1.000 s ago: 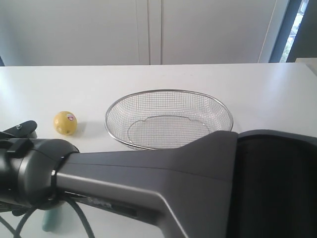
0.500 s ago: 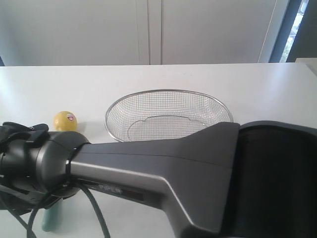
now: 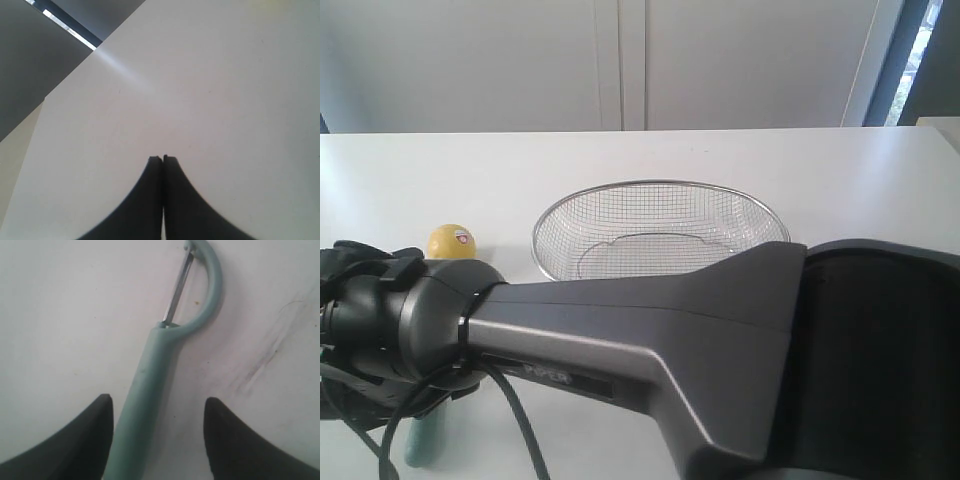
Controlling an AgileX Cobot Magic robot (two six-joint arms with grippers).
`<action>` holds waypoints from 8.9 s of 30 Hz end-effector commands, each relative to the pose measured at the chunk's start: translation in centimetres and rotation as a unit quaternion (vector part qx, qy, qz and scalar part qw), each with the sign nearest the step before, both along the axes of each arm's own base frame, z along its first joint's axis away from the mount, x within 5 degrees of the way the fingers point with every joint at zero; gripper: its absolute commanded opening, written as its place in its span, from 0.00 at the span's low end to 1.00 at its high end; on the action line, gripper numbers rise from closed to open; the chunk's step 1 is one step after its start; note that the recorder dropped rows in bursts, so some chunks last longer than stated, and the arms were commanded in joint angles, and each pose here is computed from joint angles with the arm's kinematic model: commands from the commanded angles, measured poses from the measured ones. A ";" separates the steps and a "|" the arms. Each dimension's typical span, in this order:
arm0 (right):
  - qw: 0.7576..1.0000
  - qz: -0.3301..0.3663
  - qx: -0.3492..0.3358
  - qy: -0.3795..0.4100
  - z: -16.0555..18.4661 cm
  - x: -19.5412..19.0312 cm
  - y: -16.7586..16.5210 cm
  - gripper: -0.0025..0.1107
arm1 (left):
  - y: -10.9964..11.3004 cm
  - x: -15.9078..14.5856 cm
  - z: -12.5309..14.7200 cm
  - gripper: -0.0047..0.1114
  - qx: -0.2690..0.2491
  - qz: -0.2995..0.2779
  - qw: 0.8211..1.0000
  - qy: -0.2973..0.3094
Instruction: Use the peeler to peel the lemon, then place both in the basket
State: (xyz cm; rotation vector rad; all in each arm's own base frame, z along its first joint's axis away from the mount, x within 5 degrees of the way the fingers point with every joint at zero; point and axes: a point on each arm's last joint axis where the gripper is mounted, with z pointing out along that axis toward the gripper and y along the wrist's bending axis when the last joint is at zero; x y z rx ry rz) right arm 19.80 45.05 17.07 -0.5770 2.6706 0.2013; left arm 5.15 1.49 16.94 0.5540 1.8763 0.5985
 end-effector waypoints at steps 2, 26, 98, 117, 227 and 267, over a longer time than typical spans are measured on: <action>1.000 0.012 0.000 -0.003 0.0 0.3 -0.1 0.48 | 0.0 0.0 -0.1 0.04 0.001 0.002 1.000 0.001; 0.999 0.027 0.036 0.009 1.3 -0.1 0.3 0.48 | 0.0 0.0 -0.1 0.04 0.001 0.002 1.000 0.001; 0.999 -0.034 0.022 0.033 -3.5 1.1 0.4 0.37 | -0.5 -0.2 -0.6 0.04 -0.332 0.104 0.937 -0.015; 1.000 -0.024 -0.010 -0.007 0.6 1.3 -1.0 0.02 | -0.5 -0.2 -0.6 0.04 -0.330 0.103 0.938 -0.015; 0.974 -0.178 0.028 -0.139 10.6 2.1 -39.0 0.02 | -1.0 0.0 -0.4 0.04 -0.384 0.088 0.919 -0.025; 0.974 -0.180 0.023 -0.133 10.5 2.0 -39.1 0.02 | -1.1 0.2 0.4 0.04 -0.350 0.054 0.933 -0.062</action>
